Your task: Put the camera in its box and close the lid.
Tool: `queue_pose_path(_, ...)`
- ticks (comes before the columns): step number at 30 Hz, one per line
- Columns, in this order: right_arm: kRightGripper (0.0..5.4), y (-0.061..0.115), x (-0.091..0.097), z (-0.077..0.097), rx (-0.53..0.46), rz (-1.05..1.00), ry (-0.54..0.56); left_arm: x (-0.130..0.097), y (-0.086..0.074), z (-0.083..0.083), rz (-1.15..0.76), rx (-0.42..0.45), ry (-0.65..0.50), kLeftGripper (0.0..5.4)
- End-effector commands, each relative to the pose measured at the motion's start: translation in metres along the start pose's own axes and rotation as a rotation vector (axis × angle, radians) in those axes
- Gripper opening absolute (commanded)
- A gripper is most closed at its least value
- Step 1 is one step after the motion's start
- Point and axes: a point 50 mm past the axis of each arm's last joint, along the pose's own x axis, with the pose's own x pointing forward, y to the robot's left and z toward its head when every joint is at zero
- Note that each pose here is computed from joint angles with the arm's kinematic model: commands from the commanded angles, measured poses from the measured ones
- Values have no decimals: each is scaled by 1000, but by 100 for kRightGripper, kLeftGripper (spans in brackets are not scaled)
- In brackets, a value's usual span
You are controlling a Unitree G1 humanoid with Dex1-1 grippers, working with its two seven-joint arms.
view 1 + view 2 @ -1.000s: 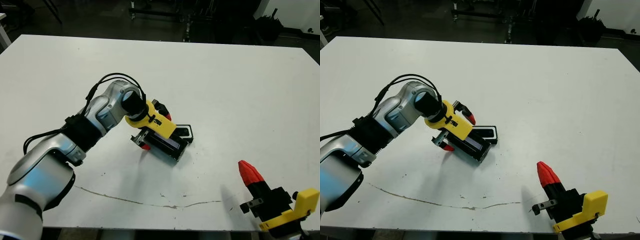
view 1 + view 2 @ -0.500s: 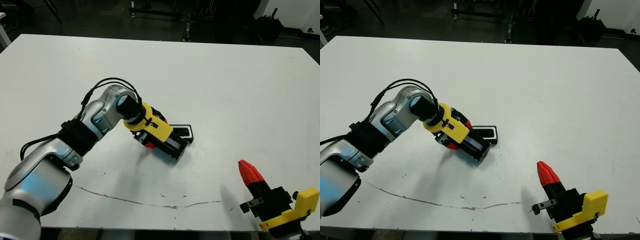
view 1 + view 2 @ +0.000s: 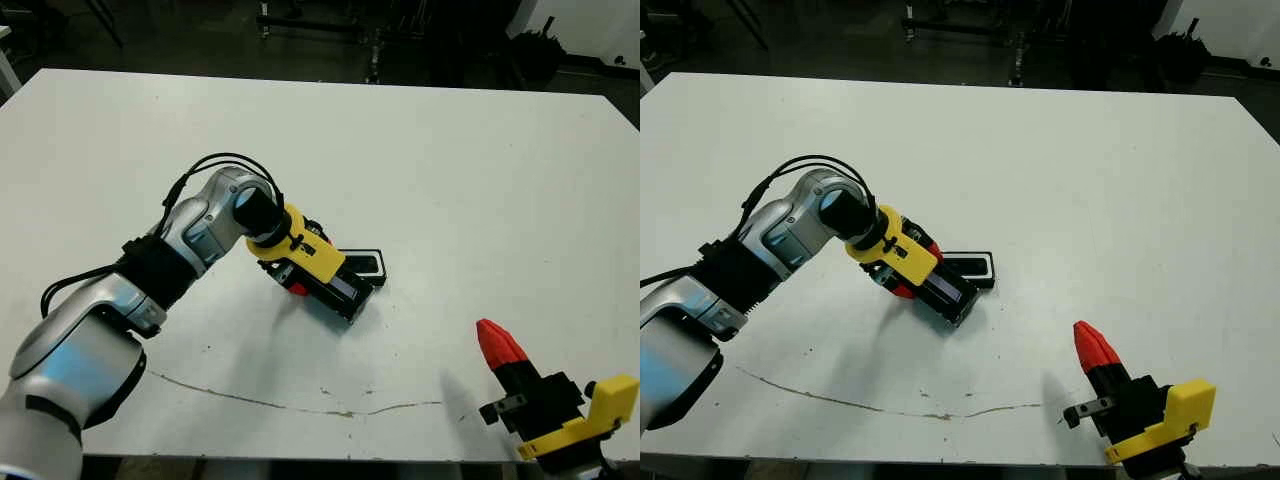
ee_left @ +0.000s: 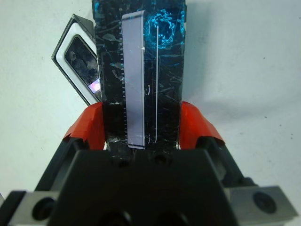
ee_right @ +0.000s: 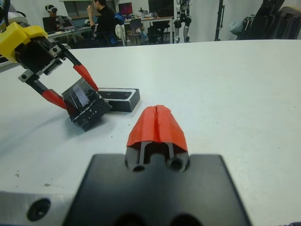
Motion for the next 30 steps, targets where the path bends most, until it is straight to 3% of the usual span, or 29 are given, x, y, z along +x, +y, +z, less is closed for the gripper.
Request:
queue_pose_path(1, 0, -1, -1, -2, -9, -8, 16, -13, 2, -3, 30, -83, -20, 316)
queue_pose_path(7, 0, 0, -1, -4, 2, -8, 22, -40, 14, -7, 64, -325, -10, 316)
queue_pose_path(11, 0, 0, -1, -4, 11, -8, 21, -52, 16, -13, 81, -426, -14, 316)
queue_pose_path(20, 0, 2, -2, -5, 6, -9, 30, -63, 15, -19, 57, -562, 11, 316)
queue_pose_path(30, 0, 5, -2, -6, 17, -7, 34, -57, 14, -24, 78, -609, 23, 316)
